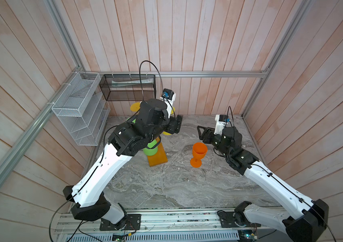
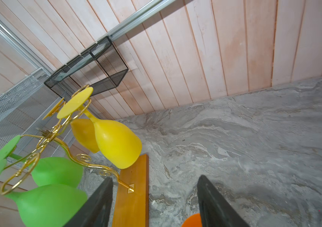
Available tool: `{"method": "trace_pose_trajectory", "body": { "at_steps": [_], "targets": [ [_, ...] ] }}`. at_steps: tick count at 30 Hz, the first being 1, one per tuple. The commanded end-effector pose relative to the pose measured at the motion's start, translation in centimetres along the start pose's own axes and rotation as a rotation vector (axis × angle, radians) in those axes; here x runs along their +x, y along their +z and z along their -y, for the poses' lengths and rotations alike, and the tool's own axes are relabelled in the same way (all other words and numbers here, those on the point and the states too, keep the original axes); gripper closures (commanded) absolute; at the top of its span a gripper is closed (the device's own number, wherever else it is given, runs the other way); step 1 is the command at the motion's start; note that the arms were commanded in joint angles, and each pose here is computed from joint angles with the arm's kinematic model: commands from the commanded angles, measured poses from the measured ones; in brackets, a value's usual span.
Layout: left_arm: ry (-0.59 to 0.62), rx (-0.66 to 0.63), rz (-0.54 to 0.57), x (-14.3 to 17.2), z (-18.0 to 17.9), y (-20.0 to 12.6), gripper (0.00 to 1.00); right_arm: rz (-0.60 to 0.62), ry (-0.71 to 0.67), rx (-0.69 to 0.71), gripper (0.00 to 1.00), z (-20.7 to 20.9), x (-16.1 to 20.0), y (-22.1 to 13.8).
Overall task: Take the wine glass off the wine glass rack
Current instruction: Place the wine glass at the center of the table, then pick up the wine glass from the wine glass rack.
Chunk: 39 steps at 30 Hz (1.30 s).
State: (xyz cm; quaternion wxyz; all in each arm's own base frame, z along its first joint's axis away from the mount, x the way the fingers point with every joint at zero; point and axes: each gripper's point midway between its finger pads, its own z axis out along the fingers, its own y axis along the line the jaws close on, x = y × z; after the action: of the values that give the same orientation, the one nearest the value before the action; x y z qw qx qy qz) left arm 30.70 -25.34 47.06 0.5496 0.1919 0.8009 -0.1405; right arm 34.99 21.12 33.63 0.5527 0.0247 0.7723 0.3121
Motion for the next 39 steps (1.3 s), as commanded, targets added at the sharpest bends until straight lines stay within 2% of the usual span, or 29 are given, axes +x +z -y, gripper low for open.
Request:
{"method": "trace_pose_trajectory", "body": {
  "at_steps": [1, 8, 20, 32, 39],
  "targets": [
    [-0.034, -0.090, -0.063, 2.3, -3.1, 0.0, 0.18, 0.037, 0.061, -0.133, 0.36, -3.7, -2.6, 1.0],
    [-0.075, -0.165, -0.104, 4.8, -6.8, -0.5, 0.18, 0.025, 0.193, -0.240, 0.41, -7.5, -5.1, 4.7],
    [-0.032, -0.232, -0.153, 7.2, -8.6, 0.1, 0.18, -0.127, 0.455, -0.376, 0.51, -9.4, -5.7, 10.5],
    [-0.029, -0.238, -0.164, 7.8, -8.7, 0.4, 0.18, -0.222, 0.503, -0.413, 0.59, -10.1, -4.0, 14.0],
    [-0.029, -0.230, -0.162, 7.9, -8.6, 0.5, 0.18, -0.237, 0.507, -0.415, 0.64, -10.2, -3.2, 14.7]
  ]
}}
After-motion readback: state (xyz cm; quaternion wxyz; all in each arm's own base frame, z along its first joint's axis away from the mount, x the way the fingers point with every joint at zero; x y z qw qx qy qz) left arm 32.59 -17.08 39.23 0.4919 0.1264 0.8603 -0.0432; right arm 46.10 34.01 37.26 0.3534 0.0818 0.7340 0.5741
